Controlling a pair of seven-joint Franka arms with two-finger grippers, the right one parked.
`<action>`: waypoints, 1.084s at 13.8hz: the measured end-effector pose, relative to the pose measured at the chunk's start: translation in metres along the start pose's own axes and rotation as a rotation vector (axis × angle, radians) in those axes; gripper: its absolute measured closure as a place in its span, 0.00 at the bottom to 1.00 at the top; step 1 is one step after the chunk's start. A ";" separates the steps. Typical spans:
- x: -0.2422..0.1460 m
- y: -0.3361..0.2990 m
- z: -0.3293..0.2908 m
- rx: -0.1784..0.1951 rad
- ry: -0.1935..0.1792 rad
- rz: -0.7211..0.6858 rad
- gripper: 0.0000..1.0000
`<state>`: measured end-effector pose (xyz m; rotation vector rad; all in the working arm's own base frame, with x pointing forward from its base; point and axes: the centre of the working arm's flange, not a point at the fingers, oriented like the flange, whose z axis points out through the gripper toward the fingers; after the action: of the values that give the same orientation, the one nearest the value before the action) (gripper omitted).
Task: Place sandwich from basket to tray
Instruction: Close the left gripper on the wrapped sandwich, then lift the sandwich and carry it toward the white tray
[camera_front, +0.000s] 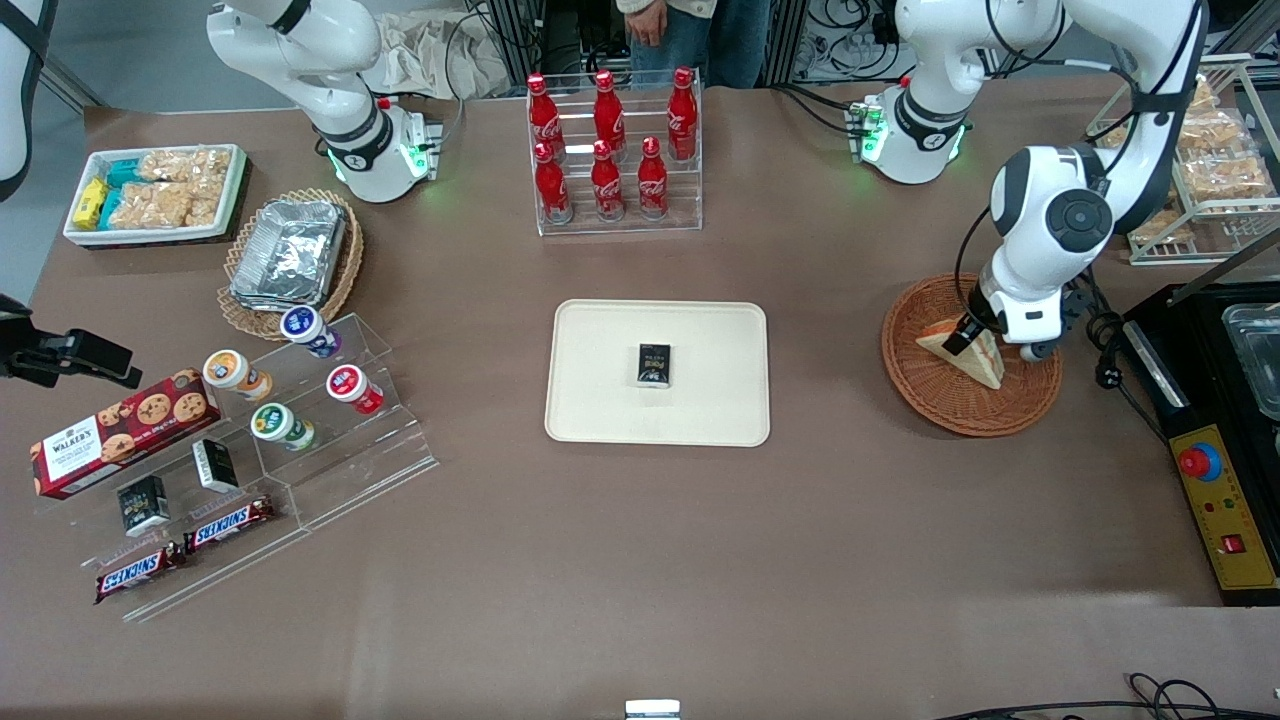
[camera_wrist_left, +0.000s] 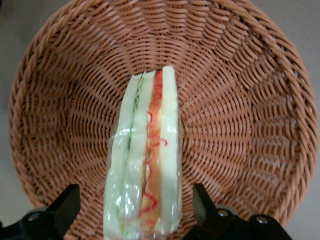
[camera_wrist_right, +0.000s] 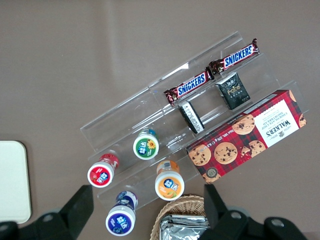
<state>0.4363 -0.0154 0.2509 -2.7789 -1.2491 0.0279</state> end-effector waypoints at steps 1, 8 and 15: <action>0.003 -0.001 0.006 -0.004 0.001 -0.009 0.00; 0.007 0.007 0.003 -0.025 0.017 -0.044 0.62; -0.031 0.013 -0.171 -0.072 0.063 0.293 0.79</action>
<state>0.4350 -0.0607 0.4189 -2.9742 -0.8357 -0.0850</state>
